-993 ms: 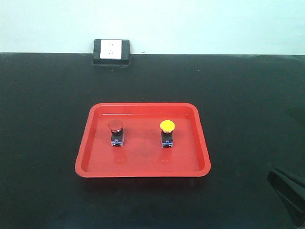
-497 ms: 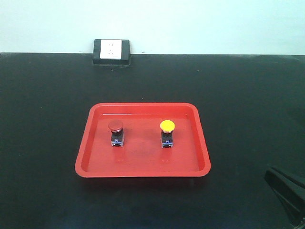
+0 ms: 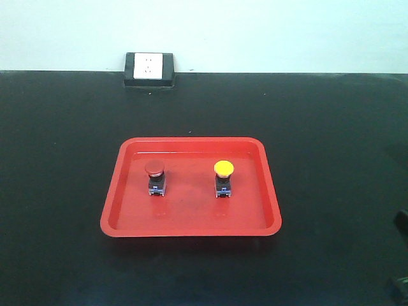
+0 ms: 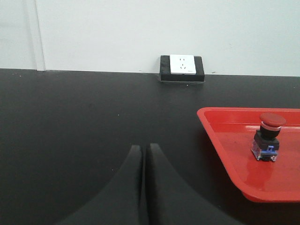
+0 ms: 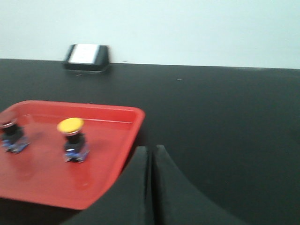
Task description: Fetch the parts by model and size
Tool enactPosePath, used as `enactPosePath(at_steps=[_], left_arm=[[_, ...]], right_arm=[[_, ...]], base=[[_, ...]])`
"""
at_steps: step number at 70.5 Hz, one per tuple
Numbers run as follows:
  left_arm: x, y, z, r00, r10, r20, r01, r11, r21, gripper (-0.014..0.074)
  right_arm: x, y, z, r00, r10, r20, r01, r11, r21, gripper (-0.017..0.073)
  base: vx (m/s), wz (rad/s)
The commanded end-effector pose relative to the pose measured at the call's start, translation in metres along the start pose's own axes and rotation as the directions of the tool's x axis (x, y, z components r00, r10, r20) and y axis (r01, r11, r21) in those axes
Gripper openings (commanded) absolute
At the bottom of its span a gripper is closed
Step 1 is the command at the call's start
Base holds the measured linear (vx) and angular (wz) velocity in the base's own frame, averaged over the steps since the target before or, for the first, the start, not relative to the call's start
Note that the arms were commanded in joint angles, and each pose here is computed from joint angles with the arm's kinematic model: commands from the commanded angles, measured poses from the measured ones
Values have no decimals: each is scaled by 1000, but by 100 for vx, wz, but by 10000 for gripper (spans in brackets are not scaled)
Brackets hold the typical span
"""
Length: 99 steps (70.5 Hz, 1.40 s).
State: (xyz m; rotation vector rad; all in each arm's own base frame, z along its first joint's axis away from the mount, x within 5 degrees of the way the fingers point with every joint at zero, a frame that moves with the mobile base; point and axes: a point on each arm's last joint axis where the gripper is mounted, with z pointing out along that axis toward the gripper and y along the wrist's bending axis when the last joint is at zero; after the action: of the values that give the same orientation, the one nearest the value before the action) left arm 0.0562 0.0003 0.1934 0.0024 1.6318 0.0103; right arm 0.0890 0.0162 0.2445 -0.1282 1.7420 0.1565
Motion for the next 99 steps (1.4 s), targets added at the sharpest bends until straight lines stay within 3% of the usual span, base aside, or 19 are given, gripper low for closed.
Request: enactPosePath(at_steps=[1,18,38,99], left_arm=[[-8,0,-1,996,-17,87,17,1000,-1,-6],[-8,0,-1,996,-17,87,17,1000,-1,-6],[-8,0,-1,996,-17,87,17,1000,-1,-6],[-8,0,-1,996,-17,87,17,1000,-1,-6]], right_arm=[[-15,-6,-2,996,0,87,-6,998,65,-2],[-9,-15,-18,990,-61,126,35,980,195,-2],[47,-14,-22,977,-55,207,14,981,196,-2],[51,-13,-27,978,-62,201,20,978,207,-2]], base=[[0,0],[0,0],[0,0],[0,0]])
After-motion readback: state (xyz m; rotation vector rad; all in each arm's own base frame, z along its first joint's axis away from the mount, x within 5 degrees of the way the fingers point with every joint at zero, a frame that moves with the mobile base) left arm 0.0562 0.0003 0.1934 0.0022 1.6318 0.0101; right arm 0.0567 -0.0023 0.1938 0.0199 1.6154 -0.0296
